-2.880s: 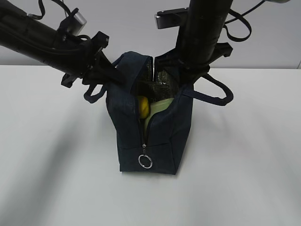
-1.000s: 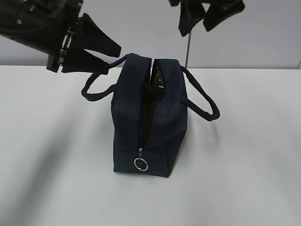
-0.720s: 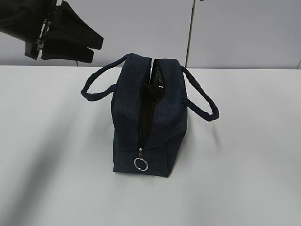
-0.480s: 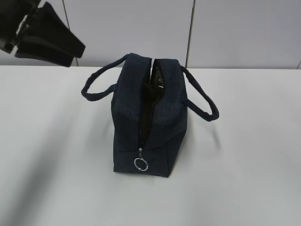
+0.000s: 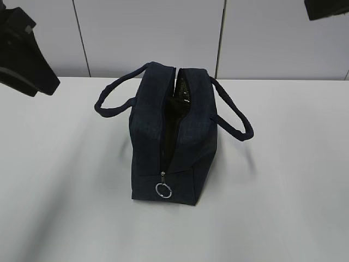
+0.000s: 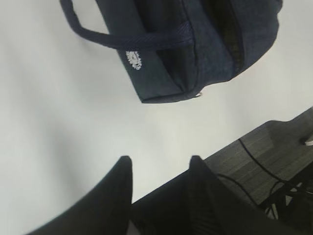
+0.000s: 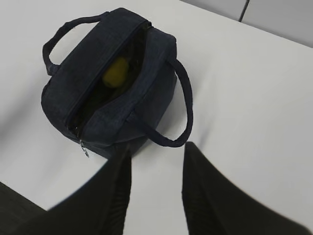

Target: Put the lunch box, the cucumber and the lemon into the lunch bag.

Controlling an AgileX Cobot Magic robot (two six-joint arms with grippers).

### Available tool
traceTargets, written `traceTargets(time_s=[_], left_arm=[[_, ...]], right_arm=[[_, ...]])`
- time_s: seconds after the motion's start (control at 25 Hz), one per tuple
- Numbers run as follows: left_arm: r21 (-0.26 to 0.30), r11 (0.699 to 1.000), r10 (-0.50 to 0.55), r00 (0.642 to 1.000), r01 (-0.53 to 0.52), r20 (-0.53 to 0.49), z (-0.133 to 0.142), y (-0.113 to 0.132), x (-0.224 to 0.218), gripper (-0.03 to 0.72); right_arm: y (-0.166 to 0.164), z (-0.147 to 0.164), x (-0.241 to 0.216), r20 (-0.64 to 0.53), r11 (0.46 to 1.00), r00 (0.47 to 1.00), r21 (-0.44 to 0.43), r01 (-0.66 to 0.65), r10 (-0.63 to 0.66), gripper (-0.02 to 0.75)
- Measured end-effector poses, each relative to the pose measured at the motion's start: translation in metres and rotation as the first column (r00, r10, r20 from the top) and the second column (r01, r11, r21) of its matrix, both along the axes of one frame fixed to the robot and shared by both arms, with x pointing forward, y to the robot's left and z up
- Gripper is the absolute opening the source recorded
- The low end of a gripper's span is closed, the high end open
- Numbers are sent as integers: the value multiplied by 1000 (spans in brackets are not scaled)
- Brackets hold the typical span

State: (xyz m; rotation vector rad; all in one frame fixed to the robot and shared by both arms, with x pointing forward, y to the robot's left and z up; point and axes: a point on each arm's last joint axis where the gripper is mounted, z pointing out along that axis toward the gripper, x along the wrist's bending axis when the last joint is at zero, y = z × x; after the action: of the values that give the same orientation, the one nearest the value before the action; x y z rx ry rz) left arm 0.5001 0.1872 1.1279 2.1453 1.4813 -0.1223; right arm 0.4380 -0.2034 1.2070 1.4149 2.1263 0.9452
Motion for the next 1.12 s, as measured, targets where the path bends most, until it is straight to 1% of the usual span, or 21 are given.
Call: traceTargets(time_s=[0.08,0.12,0.28,0.4,0.56,0.64,0.76,0.92,1.04,1.12], left_arm=[[33,999,6,1000,-6,4,3,-4,-7,253],[39,999,9,1000,-10,11,6,-6,-11,253],[43,999,0,1000,-1,22,13,-16,-25,249],[41,999,-29,999,27,46,22,-25,-40,241],[49,997,-61,995,57,82,32,-33,-60,239],[58,996,-76,993,71,90,33,-34,-69,238],[77,993,-91,994,86,62,22,-32,-83,238],[99,992,-85,996,82,23,5,-21,-101,238],[98,993,-76,997,73,26,2,-12,-113,238],[87,994,-70,997,66,38,4,-7,-120,238]], right_arm=[[-5,-12,-13,21,1000,1000,23,-4,4,263],[-9,-15,-21,48,999,999,34,-6,4,263],[-22,-31,-47,130,997,991,71,-12,2,263],[-29,-40,-62,172,997,985,81,-15,1,263],[-33,-51,-70,167,997,986,72,-15,3,263],[-33,-56,-69,145,998,989,60,-16,7,263],[-33,-61,-69,98,999,995,37,-13,9,263],[-31,-66,-70,71,998,997,60,-18,14,263],[-29,-73,-69,89,996,996,86,-21,13,263],[-30,-80,-72,116,996,993,88,-30,20,263]])
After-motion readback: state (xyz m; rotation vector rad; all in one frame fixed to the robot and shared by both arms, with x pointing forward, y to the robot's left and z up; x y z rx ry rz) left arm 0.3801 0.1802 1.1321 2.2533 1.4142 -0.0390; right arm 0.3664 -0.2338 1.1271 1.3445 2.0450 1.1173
